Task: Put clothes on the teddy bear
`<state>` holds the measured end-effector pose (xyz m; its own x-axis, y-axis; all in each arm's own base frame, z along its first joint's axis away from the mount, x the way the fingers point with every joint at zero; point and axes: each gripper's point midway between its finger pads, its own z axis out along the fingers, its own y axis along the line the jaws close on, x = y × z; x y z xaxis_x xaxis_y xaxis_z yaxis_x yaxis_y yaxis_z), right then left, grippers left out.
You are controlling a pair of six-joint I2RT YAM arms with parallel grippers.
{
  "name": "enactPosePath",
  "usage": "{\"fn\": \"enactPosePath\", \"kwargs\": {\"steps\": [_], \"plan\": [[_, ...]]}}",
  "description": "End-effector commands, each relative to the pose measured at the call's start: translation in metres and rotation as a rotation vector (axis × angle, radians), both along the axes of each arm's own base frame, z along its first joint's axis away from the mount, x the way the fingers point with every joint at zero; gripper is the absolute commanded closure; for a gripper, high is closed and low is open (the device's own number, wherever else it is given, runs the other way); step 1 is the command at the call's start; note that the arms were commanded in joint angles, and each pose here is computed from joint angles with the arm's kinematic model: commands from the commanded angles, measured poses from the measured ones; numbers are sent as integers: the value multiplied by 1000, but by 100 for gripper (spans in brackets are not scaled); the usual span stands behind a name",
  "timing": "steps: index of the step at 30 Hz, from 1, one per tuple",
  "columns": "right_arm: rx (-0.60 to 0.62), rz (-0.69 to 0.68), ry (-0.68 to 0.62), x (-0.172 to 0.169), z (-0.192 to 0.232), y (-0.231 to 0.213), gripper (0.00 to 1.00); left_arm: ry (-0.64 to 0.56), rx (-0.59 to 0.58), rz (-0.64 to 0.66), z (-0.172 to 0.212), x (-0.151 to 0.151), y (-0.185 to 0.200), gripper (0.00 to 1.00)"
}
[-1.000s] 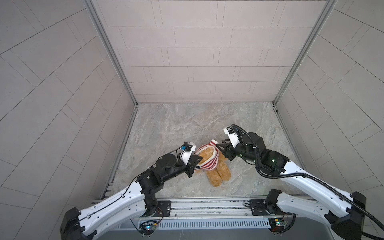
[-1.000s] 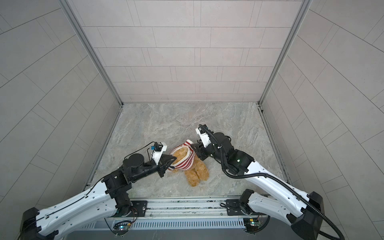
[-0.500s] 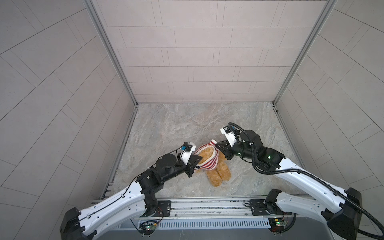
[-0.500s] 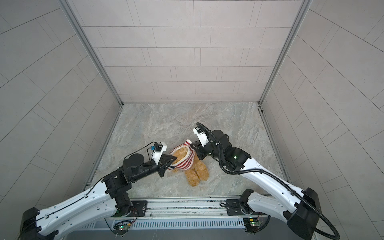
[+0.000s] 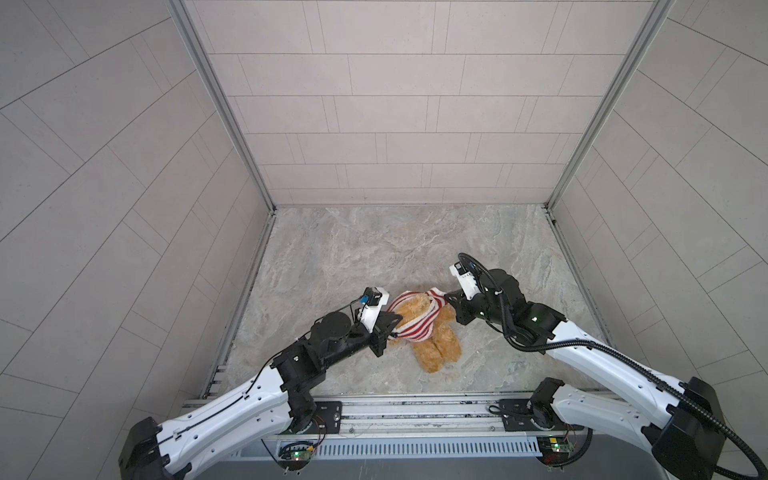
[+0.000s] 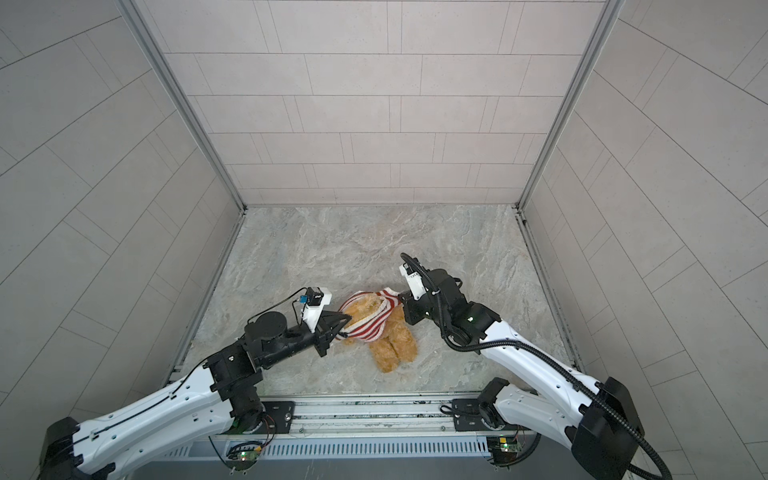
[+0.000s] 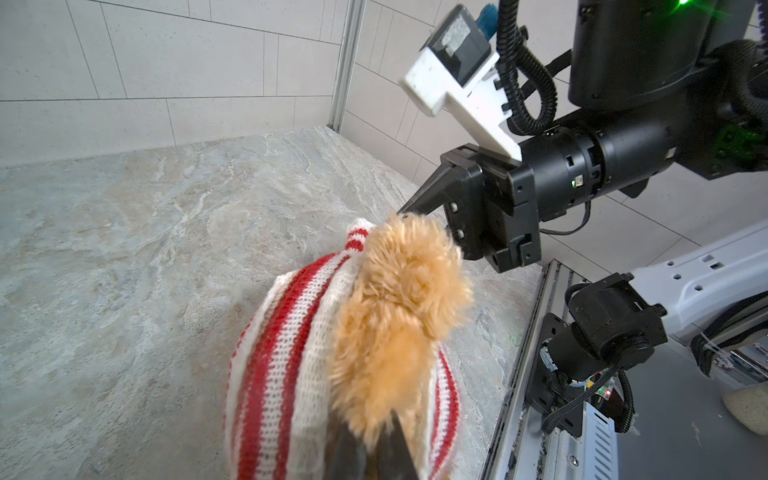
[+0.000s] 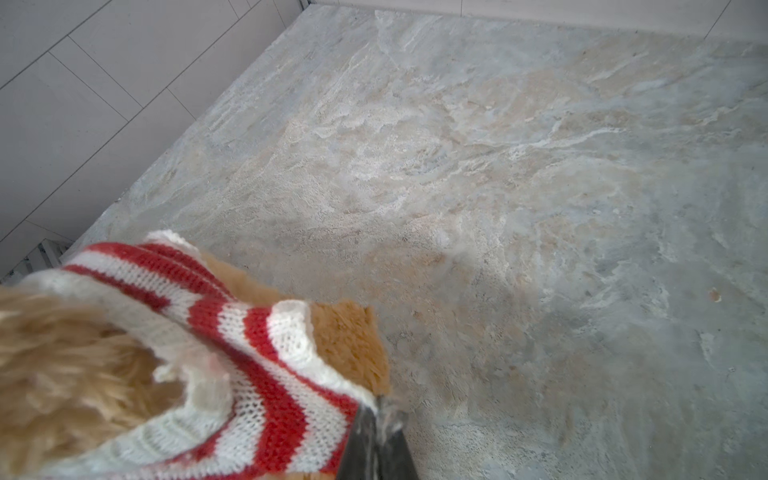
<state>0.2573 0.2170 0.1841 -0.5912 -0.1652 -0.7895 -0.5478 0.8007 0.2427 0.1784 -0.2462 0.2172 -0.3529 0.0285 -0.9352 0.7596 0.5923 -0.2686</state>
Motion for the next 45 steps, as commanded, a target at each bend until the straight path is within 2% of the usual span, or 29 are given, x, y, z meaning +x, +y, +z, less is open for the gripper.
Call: {"fn": "enactPosePath", "kwargs": {"steps": [1,5,7,9,12,17,22,26,32,45], "plan": [[-81,-68,31,4,-22,-19,100,-39,-66,37,19,3,4,100],[-29,2,37,-8,-17,-6,100,-12,-72,73,17,8,7,100],[39,69,-35,-19,6,9,98,12,-89,99,17,12,8,100],[62,98,-107,-29,29,17,83,39,-123,122,20,15,8,100],[81,114,-151,-38,47,21,68,81,-160,172,23,22,9,100],[150,139,-146,-49,43,39,55,172,-125,297,15,46,26,100],[207,183,-62,-60,7,76,53,343,-228,385,-6,68,46,100],[279,210,-17,-62,-11,105,51,406,-232,430,-20,70,52,100],[305,142,-22,-41,-30,119,48,453,-245,470,-35,69,57,100],[444,80,12,-6,-31,131,51,486,-292,453,-39,68,52,100]]}}
